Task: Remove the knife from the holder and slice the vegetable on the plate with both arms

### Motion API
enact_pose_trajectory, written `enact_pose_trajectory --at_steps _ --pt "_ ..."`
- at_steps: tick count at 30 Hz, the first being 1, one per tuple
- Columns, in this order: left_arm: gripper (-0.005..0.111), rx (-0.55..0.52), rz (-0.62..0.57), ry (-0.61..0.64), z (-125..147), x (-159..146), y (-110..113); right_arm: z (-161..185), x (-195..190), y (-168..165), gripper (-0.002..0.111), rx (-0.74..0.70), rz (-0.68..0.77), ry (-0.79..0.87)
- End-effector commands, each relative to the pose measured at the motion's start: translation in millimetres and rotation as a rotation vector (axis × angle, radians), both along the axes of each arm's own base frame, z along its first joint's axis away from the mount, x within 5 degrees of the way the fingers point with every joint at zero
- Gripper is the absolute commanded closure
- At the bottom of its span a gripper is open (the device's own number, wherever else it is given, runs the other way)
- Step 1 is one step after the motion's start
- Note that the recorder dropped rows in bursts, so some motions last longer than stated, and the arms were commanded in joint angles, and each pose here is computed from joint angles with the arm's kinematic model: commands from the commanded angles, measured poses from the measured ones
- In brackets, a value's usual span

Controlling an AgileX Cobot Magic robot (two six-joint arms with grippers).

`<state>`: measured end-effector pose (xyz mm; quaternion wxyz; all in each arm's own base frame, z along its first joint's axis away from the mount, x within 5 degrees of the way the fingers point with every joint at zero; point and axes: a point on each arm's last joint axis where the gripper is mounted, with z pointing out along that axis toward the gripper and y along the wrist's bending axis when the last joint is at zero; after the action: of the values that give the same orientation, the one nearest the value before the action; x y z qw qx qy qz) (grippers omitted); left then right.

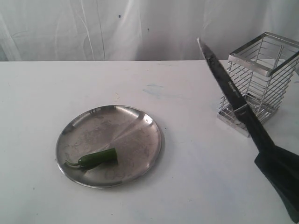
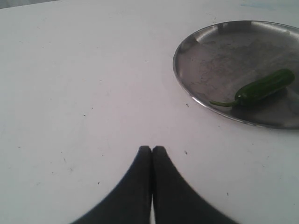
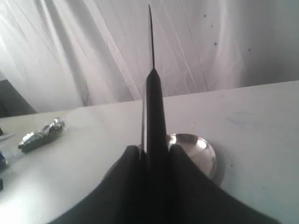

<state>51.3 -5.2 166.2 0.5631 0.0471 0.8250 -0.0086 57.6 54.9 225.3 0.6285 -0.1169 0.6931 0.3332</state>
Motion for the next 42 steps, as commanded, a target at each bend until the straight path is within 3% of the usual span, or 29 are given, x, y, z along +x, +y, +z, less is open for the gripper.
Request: enact_pose_trajectory --at_steps 1,2,3,4,5,6,8,10,13,16,19,21,24,27,29,32,34,36,38,42 --pt "0.107 -0.003 -0.008 -0.005 0 0 -1 -14 10 -1 0.108 -0.09 -0.007 0.057" --pt "0.107 0.023 -0.012 -0.025 1 0 0 -16 13 -1 0.108 -0.102 -0.008 0.077" --pt "0.107 -0.072 0.009 -0.098 8 3 -1 -20 17 0 0.108 -0.118 -0.002 0.123" --pt "0.107 -0.297 0.044 -0.148 14 4 -4 -22 19 1 0.108 -0.124 0.01 0.142" --pt "0.107 -0.625 0.103 -0.197 22 5 -4 -24 20 5 0.108 -0.139 0.065 0.155" --pt "0.107 -0.735 0.125 -0.232 27 6 -3 -24 19 8 0.108 -0.144 0.11 0.15" --pt "0.107 -0.799 0.164 -0.402 40 6 5 -18 14 21 0.108 -0.163 0.327 0.061" --pt "0.107 -0.835 0.177 -0.44 43 6 7 -12 11 28 0.108 -0.139 0.453 0.02" --pt "0.107 -0.912 0.198 -0.526 50 4 11 -8 20 31 0.108 -0.108 0.497 0.063" --pt "0.107 -1.009 0.24 -0.771 67 -2 24 -3 26 34 0.108 -0.067 0.557 0.087" --pt "0.107 -1.073 0.258 -0.867 82 -6 30 -1 35 35 0.108 -0.051 0.573 0.114" --pt "0.107 -1.032 0.225 -0.777 96 1 24 0 44 36 0.108 -0.047 0.574 0.14" --pt "0.107 -0.81 0.16 -0.646 121 24 12 2 61 37 0.108 -0.045 0.575 0.17" --pt "0.107 -0.521 0.019 -0.542 139 64 -4 0 77 40 0.108 -0.035 0.594 0.216" --pt "0.107 -0.43 -0.081 -0.341 134 99 -17 -4 85 44 0.108 -0.03 0.625 0.245" --pt "0.107 -0.452 -0.276 0.015 105 142 -41 -10 101 50 0.108 -0.045 0.652 0.264" --pt "0.107 -0.383 -0.47 0.194 83 156 -55 -11 110 52 0.108 -0.034 0.664 0.278" --pt "0.107 -0.387 -0.542 0.293 64 162 -61 -10 116 53 0.108 -0.023 0.663 0.291" --pt "0.107 -0.466 -0.508 0.335 52 166 -62 -9 120 53 0.108 -0.012 0.646 0.323" --pt "0.107 -0.506 -0.53 0.387 30 162 -72 -6 126 53 0.108 -0.011 0.616 0.353"
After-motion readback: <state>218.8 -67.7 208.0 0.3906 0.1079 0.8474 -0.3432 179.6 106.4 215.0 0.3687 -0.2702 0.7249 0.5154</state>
